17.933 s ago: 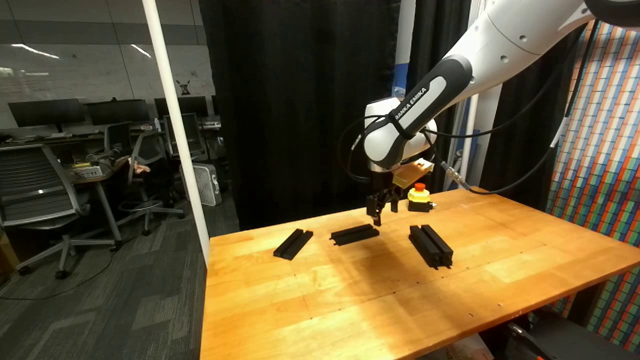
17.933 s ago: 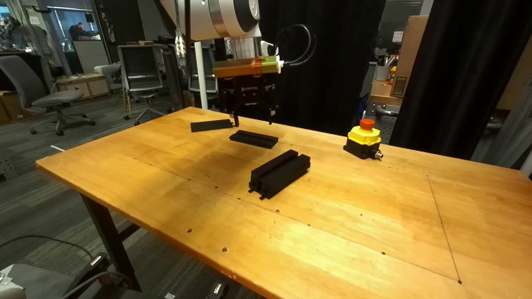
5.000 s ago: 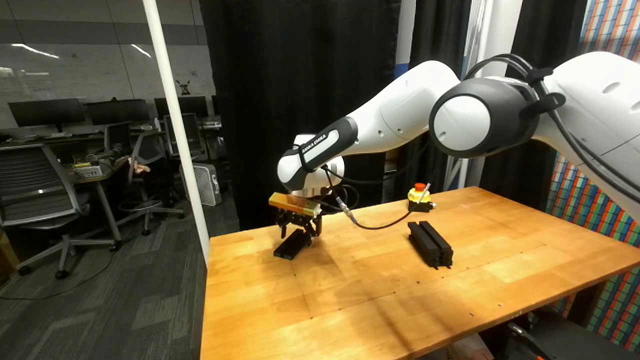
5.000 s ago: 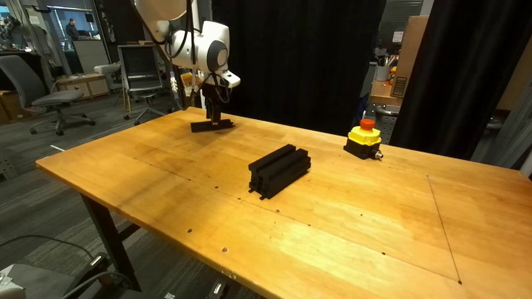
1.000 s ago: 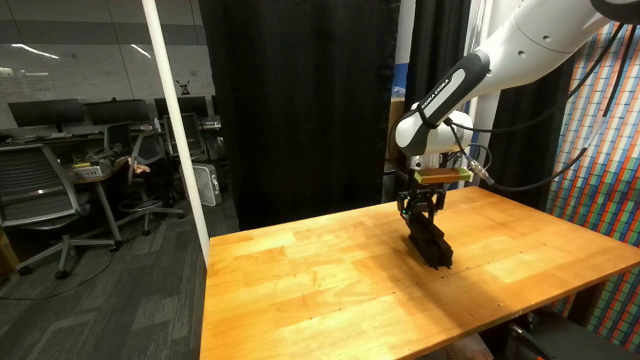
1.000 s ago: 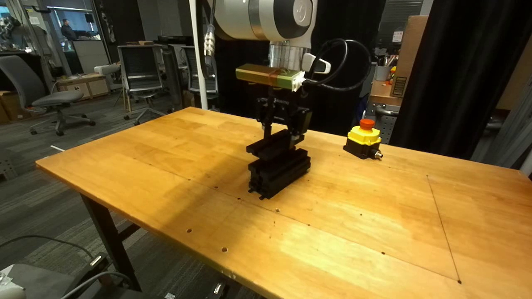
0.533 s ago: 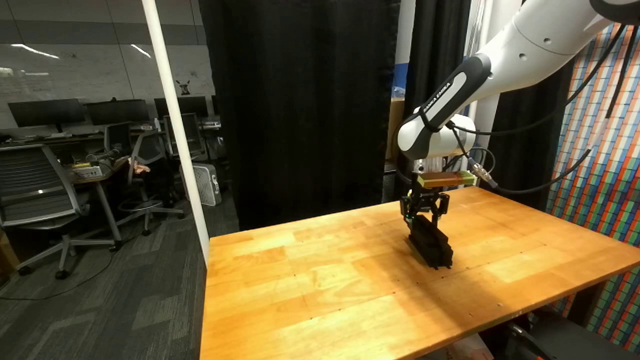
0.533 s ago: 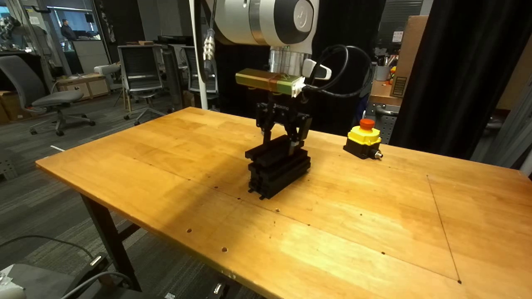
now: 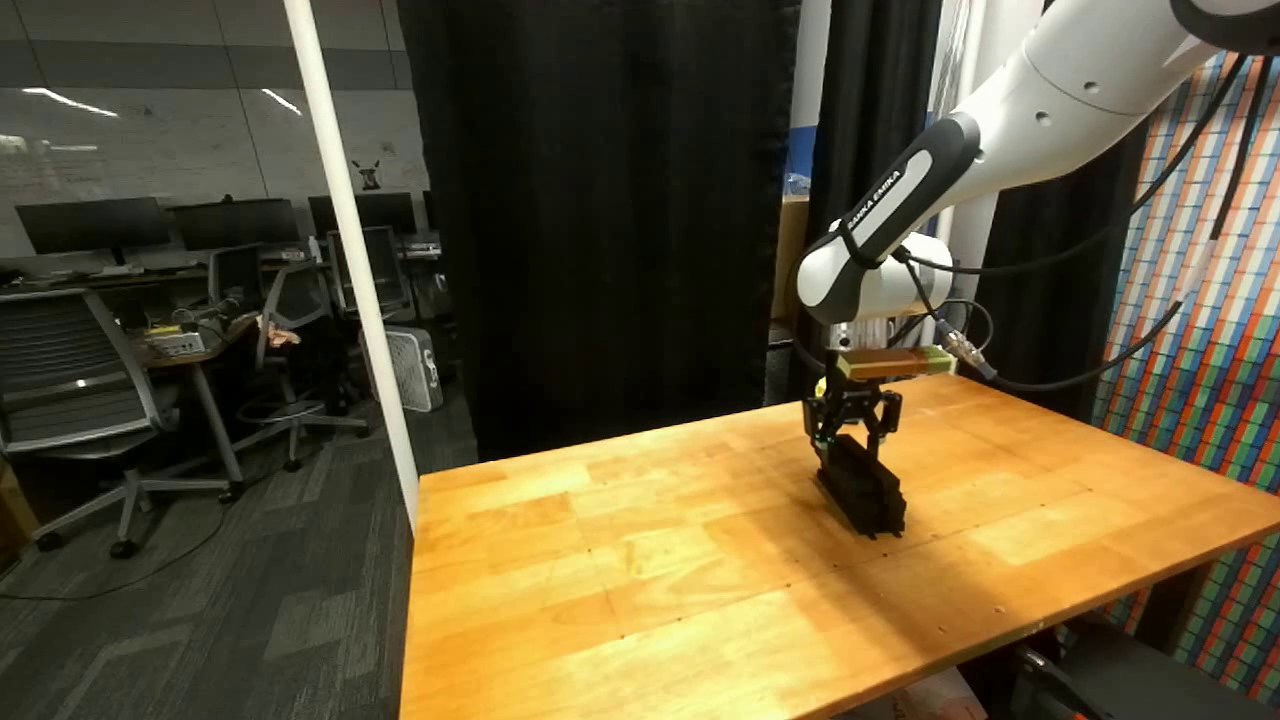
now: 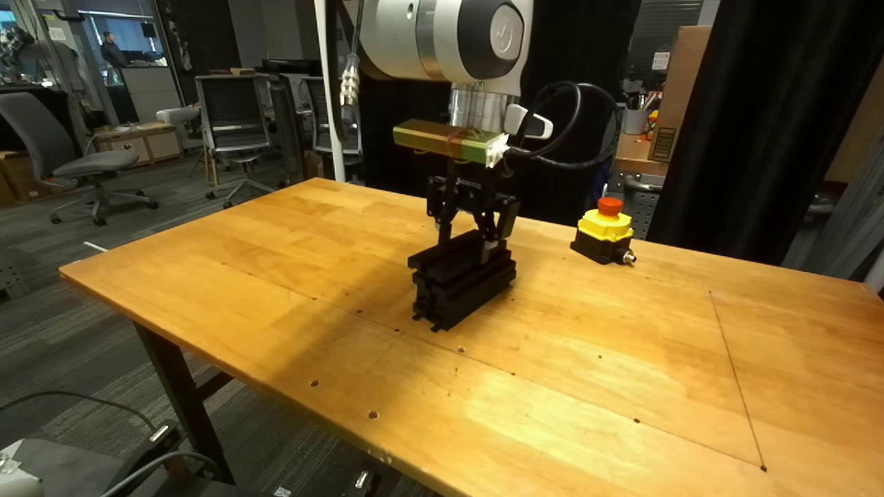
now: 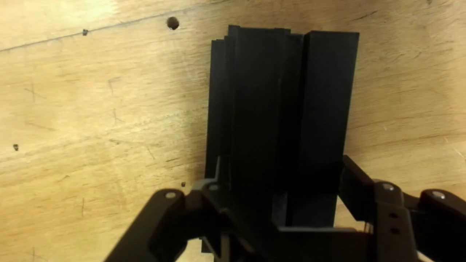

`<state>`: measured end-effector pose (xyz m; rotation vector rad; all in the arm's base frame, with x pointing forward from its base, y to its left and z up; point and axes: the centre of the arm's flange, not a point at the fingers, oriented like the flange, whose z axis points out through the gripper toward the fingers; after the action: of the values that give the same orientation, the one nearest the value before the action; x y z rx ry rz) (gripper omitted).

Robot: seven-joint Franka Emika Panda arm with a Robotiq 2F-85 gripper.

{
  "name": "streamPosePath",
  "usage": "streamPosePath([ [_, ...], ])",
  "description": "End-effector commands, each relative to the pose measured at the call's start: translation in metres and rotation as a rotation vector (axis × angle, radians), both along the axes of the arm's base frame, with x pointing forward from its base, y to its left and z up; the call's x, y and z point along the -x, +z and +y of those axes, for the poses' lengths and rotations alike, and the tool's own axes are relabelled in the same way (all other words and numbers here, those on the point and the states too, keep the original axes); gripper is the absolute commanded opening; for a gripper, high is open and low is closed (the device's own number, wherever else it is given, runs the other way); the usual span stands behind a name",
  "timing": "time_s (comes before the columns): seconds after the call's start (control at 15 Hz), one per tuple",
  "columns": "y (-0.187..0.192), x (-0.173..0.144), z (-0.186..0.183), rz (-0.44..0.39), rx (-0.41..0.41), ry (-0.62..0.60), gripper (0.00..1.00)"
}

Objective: Stack up the black objects on the table.

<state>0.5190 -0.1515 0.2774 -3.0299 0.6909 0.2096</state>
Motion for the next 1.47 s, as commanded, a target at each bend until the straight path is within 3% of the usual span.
streamPosePath([
  [0.0, 0.0, 0.002, -0.005, -0.023, -0.007, -0.01, 0.46],
  [0.33, -0.002, 0.002, -0.007, -0.022, -0.015, -0.018, 0.46],
  [0.4, -0.002, 0.001, -0.007, -0.019, -0.021, -0.023, 0.86],
  [0.53, -0.002, 0.002, -0.007, -0.02, -0.027, -0.031, 0.99],
  [0.73, 0.005, 0.007, -0.005, -0.019, -0.036, -0.043, 1.0],
  [0.93, 0.036, 0.029, 0.008, -0.047, -0.01, -0.009, 1.0],
  [1.4, 0.103, 0.119, 0.056, -0.025, 0.132, 0.174, 1.0],
])
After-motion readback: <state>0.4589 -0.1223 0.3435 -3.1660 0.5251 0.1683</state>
